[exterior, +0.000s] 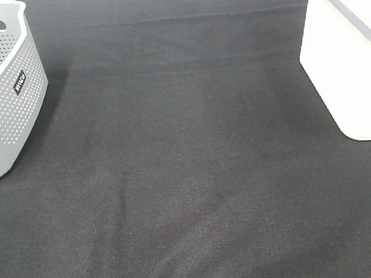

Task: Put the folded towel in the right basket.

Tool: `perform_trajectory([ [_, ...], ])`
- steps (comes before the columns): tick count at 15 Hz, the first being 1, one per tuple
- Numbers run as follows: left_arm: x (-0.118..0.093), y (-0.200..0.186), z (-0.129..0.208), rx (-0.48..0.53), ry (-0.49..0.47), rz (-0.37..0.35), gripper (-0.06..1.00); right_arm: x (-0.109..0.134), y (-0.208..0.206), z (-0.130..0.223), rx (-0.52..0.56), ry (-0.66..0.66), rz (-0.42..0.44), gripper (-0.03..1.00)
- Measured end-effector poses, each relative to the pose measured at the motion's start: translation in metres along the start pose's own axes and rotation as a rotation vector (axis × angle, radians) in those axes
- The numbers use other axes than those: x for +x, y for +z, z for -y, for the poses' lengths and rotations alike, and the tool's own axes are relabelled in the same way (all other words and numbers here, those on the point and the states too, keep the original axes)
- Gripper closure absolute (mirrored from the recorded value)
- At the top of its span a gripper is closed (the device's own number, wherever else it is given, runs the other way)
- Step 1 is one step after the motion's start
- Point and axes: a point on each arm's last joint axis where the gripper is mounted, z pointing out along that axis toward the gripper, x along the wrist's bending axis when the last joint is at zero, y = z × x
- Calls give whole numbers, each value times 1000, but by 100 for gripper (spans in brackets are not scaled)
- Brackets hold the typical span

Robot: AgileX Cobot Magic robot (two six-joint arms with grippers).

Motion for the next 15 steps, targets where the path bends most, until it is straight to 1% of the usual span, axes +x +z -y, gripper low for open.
perform_trajectory([
  [15,0,0,0,0,0,0,-3,0,0,0,0,0,0,0],
])
